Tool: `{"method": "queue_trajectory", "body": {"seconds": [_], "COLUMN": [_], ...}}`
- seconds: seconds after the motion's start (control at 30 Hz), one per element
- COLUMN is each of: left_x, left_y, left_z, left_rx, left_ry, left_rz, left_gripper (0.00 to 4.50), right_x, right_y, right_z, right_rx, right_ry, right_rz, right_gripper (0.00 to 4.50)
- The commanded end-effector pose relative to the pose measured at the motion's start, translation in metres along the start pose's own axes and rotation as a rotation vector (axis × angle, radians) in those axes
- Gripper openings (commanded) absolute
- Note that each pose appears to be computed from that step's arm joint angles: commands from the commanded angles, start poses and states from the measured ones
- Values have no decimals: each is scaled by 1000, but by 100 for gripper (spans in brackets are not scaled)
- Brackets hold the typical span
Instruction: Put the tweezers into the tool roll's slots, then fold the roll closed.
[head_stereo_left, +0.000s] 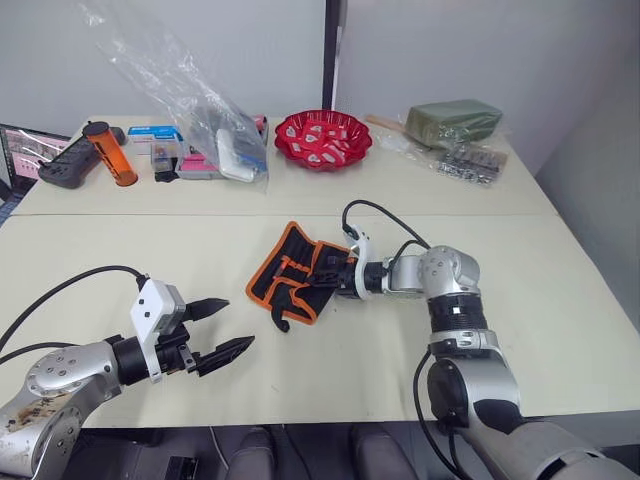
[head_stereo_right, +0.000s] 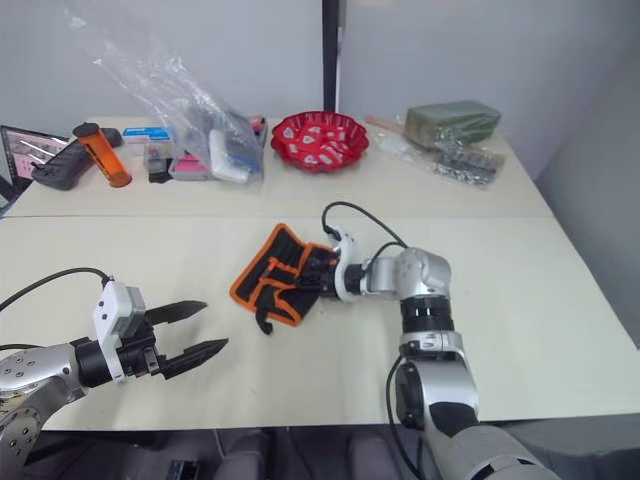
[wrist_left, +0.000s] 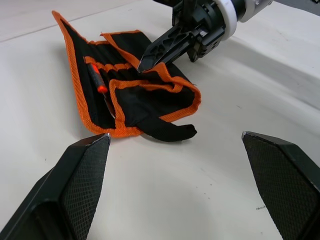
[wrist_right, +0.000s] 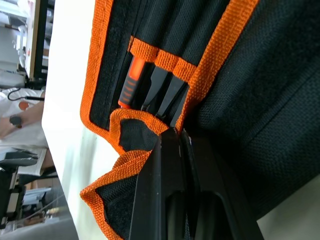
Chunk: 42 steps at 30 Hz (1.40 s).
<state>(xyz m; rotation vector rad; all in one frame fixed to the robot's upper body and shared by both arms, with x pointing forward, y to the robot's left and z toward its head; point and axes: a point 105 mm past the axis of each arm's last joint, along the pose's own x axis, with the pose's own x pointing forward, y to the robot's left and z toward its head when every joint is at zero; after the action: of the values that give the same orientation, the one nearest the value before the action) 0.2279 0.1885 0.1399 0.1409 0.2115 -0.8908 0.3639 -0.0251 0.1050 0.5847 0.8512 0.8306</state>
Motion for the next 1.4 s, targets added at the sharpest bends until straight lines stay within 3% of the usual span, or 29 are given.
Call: {"method": "queue_trajectory", "body": {"seconds": [0.03,0.4,0.6,0.77,1.03,1.2,1.27,1.4], "left_x": [-2,0,1,2,3,5,5,5], "left_y": [0,3,5,7,12,13,13,12], "left_z": [3,3,4,4,5,6,6,6], "left_rx": [24,28,31,32,37,39,40,42], "left_ry": [-10,-4,-2,1,5,2,3,3], "left_rz": [4,-11,-17,-21,-23,-27,-27,-26], "left_gripper": [450,450,450,450,450,450,450,450], "right_x": [-1,-21,-37,-40,-28,-23,-24,-17], "right_y": [-24,4,8,4,11,24,28,18], "right_z": [-4,11,19,10,-15,-11,-9,-23], "right_rx": [-3,-19,-68,-167,-530,-774,-847,-1022], "right_ry": [-26,-94,-160,-135,-86,-205,-254,-160], "right_rz": [-77,129,171,153,155,219,247,234], "right_gripper": [61,432,445,445,187,20,3,3]}}
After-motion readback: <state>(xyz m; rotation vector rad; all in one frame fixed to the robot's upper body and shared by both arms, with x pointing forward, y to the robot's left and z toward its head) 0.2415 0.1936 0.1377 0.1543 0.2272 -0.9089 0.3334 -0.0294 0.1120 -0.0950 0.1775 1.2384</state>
